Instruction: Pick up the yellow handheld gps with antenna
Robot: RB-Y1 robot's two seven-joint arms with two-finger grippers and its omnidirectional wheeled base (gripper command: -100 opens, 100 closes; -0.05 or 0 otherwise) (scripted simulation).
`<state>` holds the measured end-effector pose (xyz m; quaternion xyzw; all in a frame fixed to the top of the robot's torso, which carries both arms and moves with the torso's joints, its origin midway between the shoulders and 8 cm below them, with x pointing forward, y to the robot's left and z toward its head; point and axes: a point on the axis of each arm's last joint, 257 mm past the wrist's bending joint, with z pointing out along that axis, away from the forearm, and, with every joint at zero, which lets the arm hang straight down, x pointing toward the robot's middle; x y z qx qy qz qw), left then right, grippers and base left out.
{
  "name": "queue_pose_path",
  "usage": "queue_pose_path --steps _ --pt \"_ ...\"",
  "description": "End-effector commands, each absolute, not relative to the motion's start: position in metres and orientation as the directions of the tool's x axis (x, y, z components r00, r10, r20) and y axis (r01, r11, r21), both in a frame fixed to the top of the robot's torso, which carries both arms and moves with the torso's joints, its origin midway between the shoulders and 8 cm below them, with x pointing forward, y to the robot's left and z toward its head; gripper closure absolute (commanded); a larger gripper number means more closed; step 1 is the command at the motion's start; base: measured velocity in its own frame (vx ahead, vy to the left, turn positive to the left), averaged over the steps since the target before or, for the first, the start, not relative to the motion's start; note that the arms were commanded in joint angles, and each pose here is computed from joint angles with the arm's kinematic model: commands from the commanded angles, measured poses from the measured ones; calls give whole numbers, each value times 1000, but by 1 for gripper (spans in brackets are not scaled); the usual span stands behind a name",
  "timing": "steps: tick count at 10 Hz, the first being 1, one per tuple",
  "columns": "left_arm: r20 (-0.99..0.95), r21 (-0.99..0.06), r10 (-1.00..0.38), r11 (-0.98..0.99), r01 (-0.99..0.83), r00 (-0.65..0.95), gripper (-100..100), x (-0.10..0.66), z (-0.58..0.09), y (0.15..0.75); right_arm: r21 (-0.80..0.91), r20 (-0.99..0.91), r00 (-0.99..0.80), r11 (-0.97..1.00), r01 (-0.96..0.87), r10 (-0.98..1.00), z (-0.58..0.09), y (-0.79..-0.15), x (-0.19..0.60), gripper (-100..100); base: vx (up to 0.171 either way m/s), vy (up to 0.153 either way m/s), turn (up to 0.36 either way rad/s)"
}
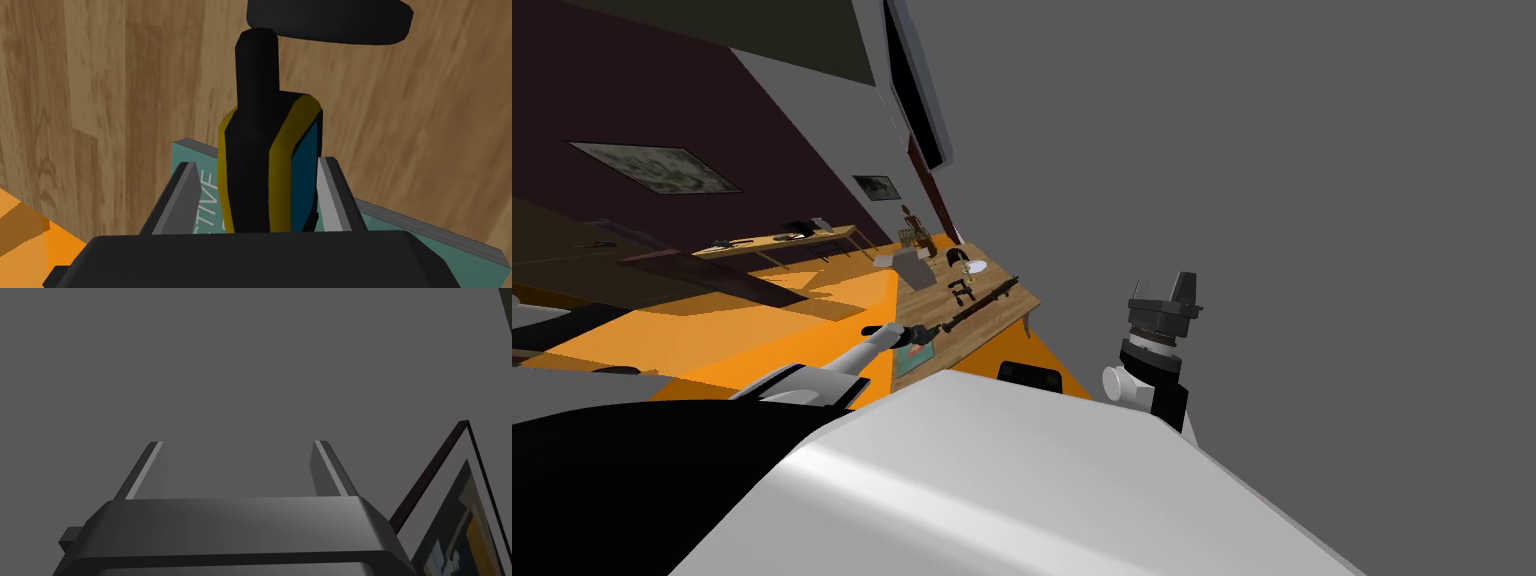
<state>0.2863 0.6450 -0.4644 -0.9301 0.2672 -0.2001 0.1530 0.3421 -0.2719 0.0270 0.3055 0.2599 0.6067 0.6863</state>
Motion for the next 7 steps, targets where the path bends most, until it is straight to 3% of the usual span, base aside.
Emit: queue_pose_path --steps 1,4,5,6,7 --pt "290 -392 -558 -810 -436 777 100 286 -464 645 735 14 129 77 -674 992 27 -272 342 0 0 0 0" --pt "290 -391 -559 -810 -436 777 100 286 -464 645 735 14 129 77 -674 992 27 -272 342 0 0 0 0" --pt "290 -391 -559 -810 -436 777 0 286 -464 645 735 14 129 77 -674 992 27 -272 342 0 0 0 0" --pt "288 -397 -549 -814 -424 785 100 284 -461 652 735 14 129 77 -674 992 27 -272 342 0 -47 -8 -229" --pt "285 -401 -524 -825 -397 802 100 279 -458 663 735 14 128 77 -674 992 27 -272 342 0 -129 -2 -377"
